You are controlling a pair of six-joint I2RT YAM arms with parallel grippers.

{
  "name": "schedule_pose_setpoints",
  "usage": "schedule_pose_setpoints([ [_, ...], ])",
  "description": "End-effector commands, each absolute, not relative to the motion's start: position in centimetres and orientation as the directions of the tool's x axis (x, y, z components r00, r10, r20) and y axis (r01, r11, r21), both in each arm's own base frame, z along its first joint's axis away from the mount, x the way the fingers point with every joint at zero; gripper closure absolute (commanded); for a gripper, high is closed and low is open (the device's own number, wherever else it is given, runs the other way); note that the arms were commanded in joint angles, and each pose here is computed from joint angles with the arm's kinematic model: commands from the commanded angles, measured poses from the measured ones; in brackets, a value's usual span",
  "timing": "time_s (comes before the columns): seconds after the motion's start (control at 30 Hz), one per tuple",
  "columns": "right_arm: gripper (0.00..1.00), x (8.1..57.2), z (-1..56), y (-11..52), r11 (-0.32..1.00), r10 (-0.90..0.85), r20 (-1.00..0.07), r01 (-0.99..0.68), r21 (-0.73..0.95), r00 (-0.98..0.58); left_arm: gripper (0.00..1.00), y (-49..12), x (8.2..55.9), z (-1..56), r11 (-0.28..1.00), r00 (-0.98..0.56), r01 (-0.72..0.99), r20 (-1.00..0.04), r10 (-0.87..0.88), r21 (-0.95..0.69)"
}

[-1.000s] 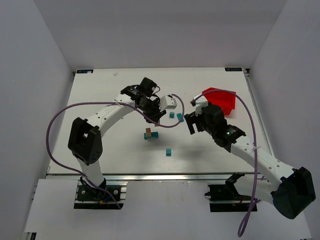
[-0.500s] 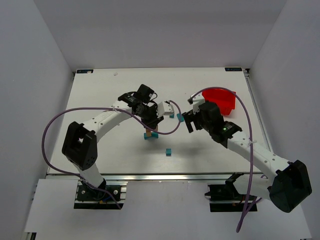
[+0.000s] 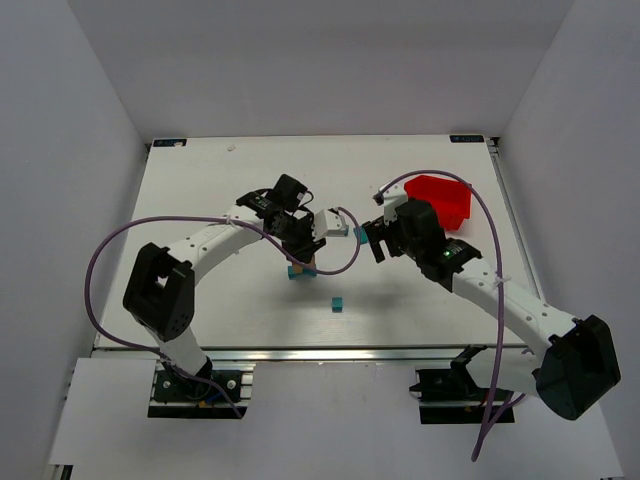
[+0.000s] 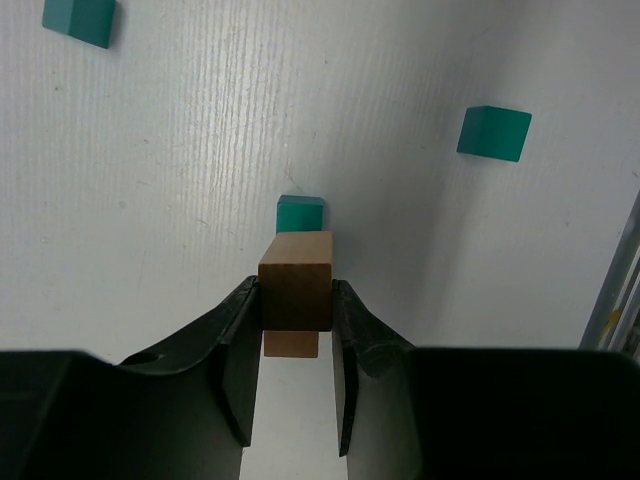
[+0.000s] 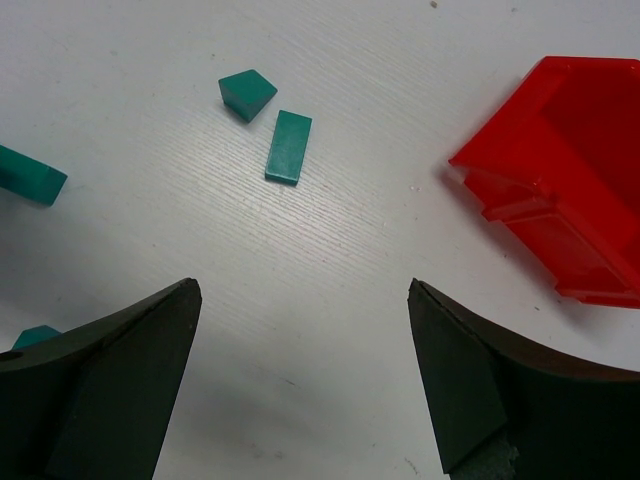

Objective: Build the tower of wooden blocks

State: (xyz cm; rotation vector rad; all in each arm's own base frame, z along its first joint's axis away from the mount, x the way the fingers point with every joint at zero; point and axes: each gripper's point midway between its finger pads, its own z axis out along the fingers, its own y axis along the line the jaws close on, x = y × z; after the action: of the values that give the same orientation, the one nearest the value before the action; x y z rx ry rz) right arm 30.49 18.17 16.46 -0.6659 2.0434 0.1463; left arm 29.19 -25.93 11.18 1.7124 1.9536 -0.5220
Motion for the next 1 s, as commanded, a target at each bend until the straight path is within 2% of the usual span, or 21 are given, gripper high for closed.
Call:
schedule_pose_setpoints([
  [0.0,0.11,31.1,18.2,18.6,0.846,-0.388,-0.840,-0.508,-0.161,-0.379,1.00,-26.3,28.8,12.2,0.103,-0.045,0.993,-0.622,0.781,0.057],
  [0.97,0.11,31.3,17.7,19.5,0.827,-0.411,-0.822,-0.541,-0.153,-0.395,1.00,-25.6,29.6,9.3,0.117,-0.050,0.990,-0.583,0.811,0.077],
])
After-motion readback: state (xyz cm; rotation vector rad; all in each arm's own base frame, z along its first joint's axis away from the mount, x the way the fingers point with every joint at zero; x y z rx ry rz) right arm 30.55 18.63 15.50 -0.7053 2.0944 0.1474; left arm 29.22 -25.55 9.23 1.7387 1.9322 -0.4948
